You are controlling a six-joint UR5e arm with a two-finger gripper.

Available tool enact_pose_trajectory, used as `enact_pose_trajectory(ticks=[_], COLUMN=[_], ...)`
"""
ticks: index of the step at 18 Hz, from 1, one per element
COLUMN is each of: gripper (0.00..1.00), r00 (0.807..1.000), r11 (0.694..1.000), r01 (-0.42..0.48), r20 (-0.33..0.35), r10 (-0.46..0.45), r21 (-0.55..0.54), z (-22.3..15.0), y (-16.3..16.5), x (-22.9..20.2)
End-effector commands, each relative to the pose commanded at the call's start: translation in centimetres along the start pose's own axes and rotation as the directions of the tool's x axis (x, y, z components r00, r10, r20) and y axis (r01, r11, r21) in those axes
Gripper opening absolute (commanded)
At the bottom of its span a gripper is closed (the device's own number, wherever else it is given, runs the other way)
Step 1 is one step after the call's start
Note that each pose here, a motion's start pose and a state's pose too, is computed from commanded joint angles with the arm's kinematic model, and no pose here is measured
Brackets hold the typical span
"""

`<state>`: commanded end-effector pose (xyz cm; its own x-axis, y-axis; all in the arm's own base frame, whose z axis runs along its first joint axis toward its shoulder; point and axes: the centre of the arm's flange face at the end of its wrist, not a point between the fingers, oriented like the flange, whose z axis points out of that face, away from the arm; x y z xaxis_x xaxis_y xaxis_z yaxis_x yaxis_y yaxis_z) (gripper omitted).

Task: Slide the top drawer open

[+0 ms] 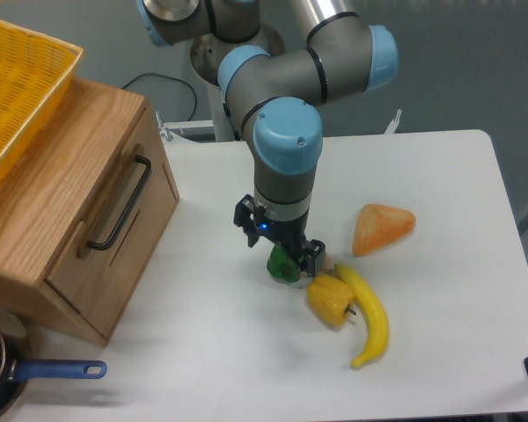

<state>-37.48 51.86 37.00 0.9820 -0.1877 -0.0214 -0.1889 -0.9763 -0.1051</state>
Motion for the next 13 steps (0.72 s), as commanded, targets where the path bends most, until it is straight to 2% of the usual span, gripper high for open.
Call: enact_pose_trajectory(ticks=[11, 13], gripper=[1.0, 1.0], r00=[1.0, 1.0], r11=[1.0, 1.0], r01=[0.012, 0.012], r20=[0.009, -0.007], r10=[-0.012, -0.012], r21=[-0.002, -0.013], z=[0.0, 1.1], y=[0.0, -0.2], x=[-0.3, -0.1])
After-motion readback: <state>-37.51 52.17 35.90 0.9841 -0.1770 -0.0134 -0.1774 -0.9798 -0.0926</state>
